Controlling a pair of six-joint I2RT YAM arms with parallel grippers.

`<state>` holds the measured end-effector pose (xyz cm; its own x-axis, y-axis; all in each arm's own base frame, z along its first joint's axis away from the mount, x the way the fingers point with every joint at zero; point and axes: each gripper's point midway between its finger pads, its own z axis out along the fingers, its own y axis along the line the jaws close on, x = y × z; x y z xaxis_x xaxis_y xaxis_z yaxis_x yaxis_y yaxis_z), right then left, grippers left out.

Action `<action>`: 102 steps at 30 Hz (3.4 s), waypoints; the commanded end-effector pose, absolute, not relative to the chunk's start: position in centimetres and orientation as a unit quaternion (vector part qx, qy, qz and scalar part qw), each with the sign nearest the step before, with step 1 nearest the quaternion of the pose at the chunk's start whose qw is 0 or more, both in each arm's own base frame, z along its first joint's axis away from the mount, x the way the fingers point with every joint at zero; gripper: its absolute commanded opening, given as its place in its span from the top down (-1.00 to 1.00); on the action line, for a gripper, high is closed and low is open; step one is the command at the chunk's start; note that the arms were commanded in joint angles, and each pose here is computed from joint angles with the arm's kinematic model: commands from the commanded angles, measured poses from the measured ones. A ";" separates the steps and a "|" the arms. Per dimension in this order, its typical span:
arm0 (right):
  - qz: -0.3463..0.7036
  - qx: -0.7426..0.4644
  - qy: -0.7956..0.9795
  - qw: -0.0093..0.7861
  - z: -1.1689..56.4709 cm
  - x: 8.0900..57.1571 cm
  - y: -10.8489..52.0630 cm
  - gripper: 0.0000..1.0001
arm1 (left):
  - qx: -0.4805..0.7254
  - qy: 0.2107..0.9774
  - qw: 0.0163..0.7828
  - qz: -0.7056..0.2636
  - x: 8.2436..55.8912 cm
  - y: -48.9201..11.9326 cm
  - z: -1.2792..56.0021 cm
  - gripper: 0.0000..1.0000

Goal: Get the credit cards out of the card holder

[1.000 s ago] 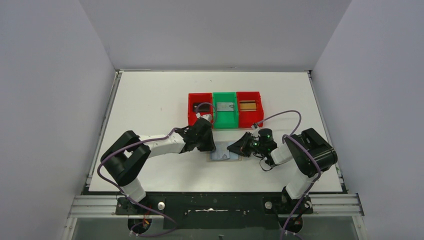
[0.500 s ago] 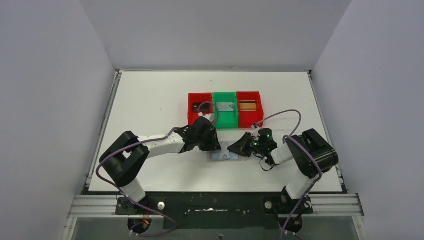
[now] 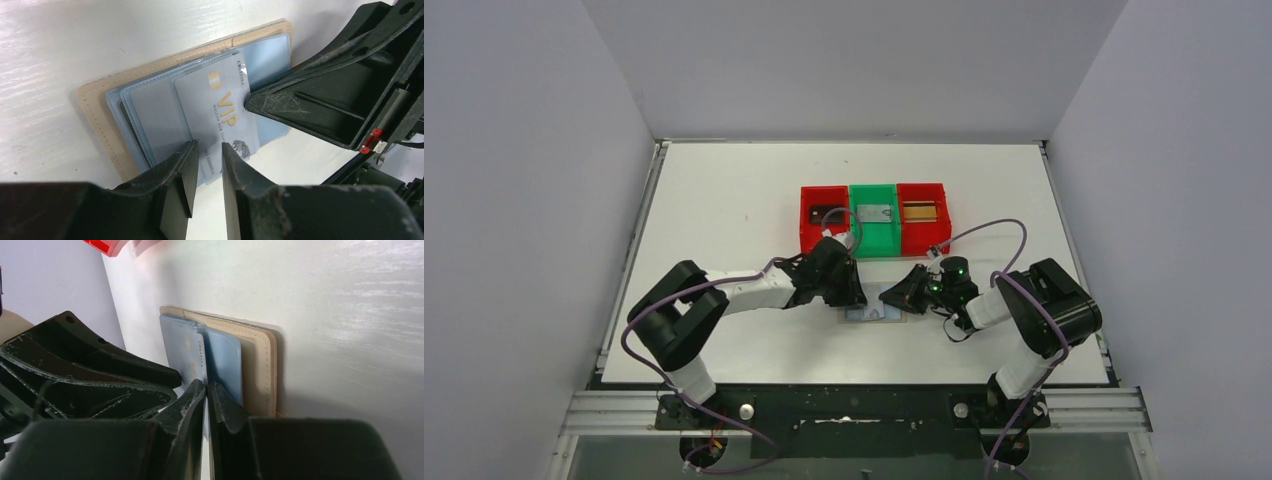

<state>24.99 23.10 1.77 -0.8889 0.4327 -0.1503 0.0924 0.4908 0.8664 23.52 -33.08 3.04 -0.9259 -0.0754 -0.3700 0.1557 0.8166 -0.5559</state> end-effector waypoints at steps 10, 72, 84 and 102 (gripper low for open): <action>0.479 0.144 0.840 0.213 3.5 26.2 23.0 0.84 | 0.022 0.969 0.188 -0.157 22.9 -28.8 -0.8 0.59; 0.460 0.137 0.850 0.220 4.0 25.9 21.3 0.80 | 0.044 0.976 0.195 -0.085 23.2 -28.0 -1.7 0.90; 0.502 0.136 0.830 0.202 4.3 25.9 24.1 0.51 | 0.052 0.974 0.193 -0.103 23.0 -28.8 -1.5 0.90; 0.497 0.150 0.830 0.203 4.1 25.3 23.2 0.73 | 0.051 0.975 0.194 -0.101 23.1 -28.8 -1.4 0.91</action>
